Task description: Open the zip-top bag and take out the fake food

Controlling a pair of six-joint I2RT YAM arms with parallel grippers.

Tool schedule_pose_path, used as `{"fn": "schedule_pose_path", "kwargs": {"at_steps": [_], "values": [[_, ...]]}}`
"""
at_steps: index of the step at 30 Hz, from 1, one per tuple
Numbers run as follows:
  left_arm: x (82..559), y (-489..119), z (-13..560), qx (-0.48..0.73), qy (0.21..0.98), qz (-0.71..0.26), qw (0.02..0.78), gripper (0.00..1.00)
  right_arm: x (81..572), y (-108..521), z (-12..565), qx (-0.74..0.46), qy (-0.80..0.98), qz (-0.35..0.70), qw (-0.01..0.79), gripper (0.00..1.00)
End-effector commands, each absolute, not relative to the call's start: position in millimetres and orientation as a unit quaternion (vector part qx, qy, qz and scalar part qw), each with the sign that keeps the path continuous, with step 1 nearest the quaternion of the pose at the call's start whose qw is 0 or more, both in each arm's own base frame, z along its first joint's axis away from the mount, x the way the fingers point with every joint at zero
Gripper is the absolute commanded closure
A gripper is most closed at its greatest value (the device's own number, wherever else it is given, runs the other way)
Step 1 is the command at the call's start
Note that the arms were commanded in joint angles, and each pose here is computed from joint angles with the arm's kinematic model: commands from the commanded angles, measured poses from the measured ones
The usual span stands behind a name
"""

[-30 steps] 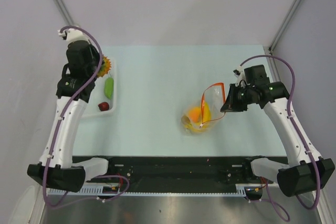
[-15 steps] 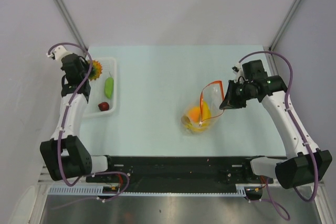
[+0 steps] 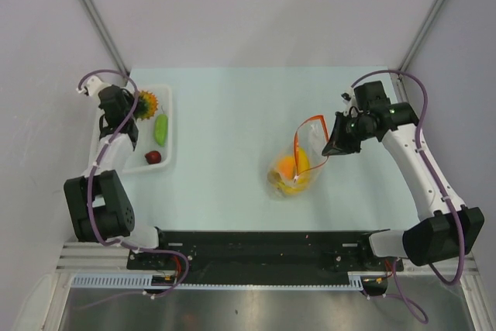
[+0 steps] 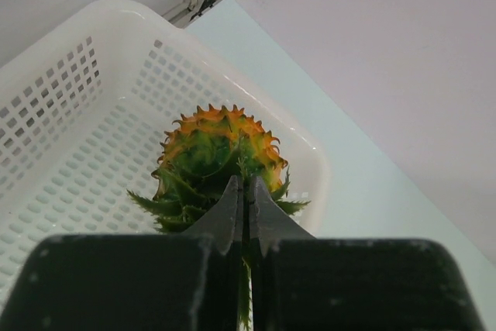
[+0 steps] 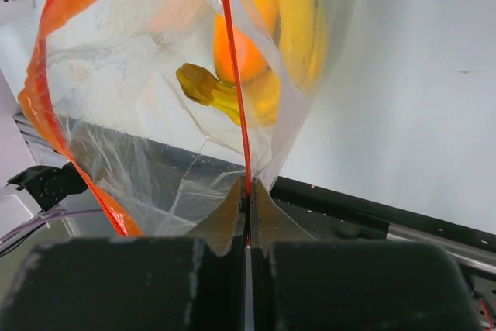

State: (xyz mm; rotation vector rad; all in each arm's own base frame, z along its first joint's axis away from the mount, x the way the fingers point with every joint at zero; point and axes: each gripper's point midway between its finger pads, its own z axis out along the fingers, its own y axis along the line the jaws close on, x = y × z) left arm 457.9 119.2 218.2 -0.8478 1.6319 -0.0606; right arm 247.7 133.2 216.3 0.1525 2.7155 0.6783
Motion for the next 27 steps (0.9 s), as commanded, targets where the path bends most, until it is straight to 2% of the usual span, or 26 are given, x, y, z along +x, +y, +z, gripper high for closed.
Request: {"fn": "schedule_pose_path", "kwargs": {"at_steps": [1, 8, 11, 12, 15, 18, 19, 20, 23, 27], "values": [[457.6, 125.8, 216.3, -0.389, 0.661, -0.066, 0.638, 1.00, 257.5, 134.2, 228.2, 0.059, 0.952, 0.239, 0.182, 1.00], [440.3, 134.0, 168.5, -0.413, 0.683, -0.050, 0.600, 0.99, 256.5, 132.5, 229.3, 0.059, 0.954, 0.230, 0.184, 1.00], [433.5, 137.0, 154.4, -0.428, 0.698, -0.038, 0.573, 0.71, 253.9, 135.1, 232.7, 0.055, 0.952, 0.234, 0.190, 1.00], [429.2, 135.9, 149.6, -0.432, 0.706, -0.034, 0.560, 0.52, 253.3, 137.1, 235.1, 0.051, 0.951, 0.239, 0.192, 1.00], [419.0, 137.4, 146.7, -0.441, 0.723, -0.014, 0.531, 0.35, 249.7, 141.9, 238.7, 0.037, 0.950, 0.242, 0.194, 1.00], [409.7, 140.1, 162.5, -0.433, 0.732, 0.007, 0.526, 0.24, 242.6, 146.2, 240.1, 0.026, 0.948, 0.249, 0.196, 1.00], [409.8, 143.3, 181.6, -0.430, 0.724, 0.013, 0.539, 0.23, 239.4, 146.9, 241.7, 0.024, 0.946, 0.253, 0.199, 1.00], [397.8, 141.8, 175.7, -0.434, 0.738, 0.025, 0.516, 0.21, 236.0, 147.9, 238.2, 0.023, 0.946, 0.257, 0.195, 1.00], [376.7, 133.4, 202.3, -0.433, 0.743, 0.022, 0.510, 0.19, 225.9, 152.1, 236.7, 0.021, 0.945, 0.272, 0.183, 1.00], [361.4, 109.2, 234.2, -0.409, 0.743, -0.023, 0.529, 0.18, 225.0, 153.8, 238.8, 0.021, 0.941, 0.280, 0.190, 1.00]]}}
